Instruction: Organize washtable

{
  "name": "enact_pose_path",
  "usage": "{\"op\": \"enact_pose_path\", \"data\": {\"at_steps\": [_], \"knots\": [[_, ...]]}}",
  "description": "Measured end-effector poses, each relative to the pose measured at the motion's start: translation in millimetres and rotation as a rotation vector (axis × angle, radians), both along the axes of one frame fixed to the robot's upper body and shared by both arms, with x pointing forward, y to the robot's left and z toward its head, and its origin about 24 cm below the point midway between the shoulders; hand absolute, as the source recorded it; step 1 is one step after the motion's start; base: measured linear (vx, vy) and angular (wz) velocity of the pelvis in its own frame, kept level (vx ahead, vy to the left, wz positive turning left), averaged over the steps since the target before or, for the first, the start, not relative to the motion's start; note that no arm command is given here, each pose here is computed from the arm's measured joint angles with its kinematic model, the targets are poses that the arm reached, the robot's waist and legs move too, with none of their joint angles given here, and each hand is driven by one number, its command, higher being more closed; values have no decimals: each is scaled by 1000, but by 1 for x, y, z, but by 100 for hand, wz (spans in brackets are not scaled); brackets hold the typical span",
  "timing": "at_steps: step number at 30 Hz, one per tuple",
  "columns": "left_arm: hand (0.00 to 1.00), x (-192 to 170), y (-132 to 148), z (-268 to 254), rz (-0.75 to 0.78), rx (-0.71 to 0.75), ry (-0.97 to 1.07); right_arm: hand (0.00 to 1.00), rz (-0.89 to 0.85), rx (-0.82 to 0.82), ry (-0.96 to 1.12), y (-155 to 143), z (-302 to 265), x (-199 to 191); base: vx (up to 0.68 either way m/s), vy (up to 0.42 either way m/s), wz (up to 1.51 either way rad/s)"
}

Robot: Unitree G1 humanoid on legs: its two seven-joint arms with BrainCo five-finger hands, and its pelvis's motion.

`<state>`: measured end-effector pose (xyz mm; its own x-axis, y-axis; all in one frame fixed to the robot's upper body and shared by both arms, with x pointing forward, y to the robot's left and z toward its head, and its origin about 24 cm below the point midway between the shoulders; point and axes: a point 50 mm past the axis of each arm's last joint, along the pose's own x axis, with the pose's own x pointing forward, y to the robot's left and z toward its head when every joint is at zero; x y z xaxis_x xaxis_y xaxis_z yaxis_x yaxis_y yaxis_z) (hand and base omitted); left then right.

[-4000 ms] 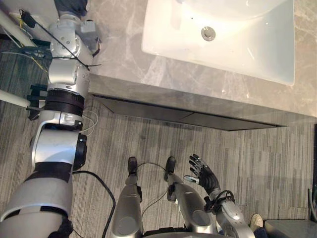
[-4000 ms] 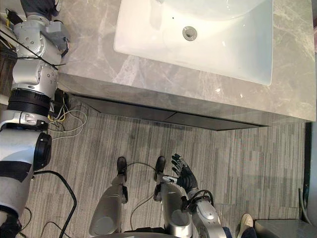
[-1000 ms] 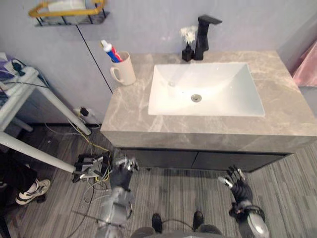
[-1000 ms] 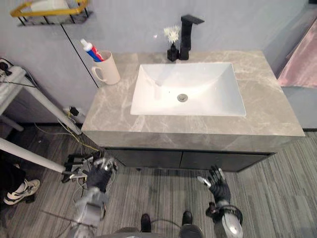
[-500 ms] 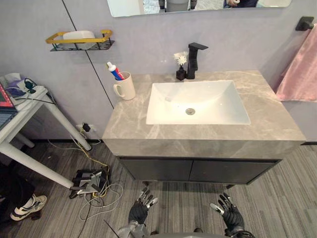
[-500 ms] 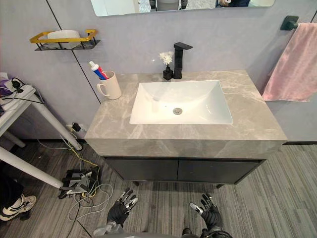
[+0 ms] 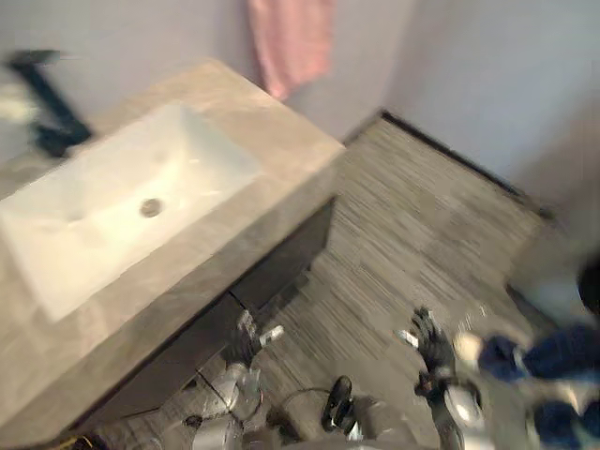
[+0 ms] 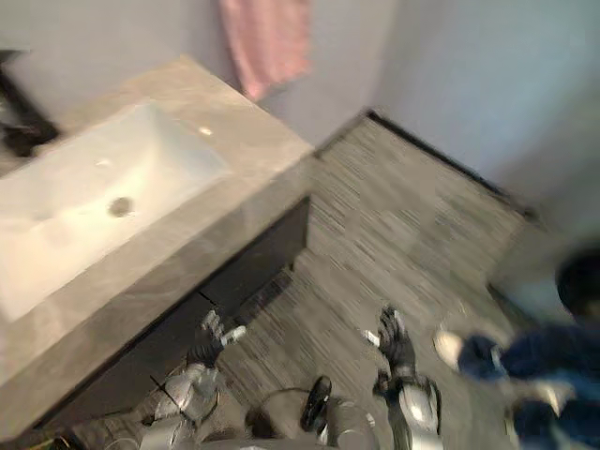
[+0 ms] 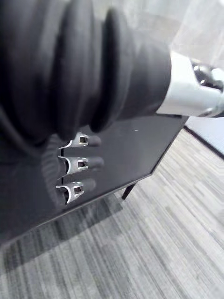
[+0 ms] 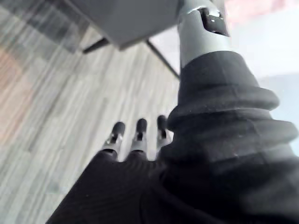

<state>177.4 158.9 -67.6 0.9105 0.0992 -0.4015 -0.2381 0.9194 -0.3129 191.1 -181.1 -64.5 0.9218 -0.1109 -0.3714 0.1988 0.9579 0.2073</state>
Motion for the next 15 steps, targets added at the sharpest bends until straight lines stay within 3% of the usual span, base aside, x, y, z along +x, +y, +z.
{"op": "enact_pose_path", "data": {"at_steps": [4,10,15], "knots": [[0,-2,-2,-4,30,-9,30,0,46,19,45,13,-8,-13,52,-116,-135],[0,-6,-8,-12,72,-55,79,0,-129,9,131,-19,-18,-60,-2,30,-60],[0,-16,1,-13,172,-49,101,0,-155,67,80,-13,-13,-50,29,80,-140]]}}
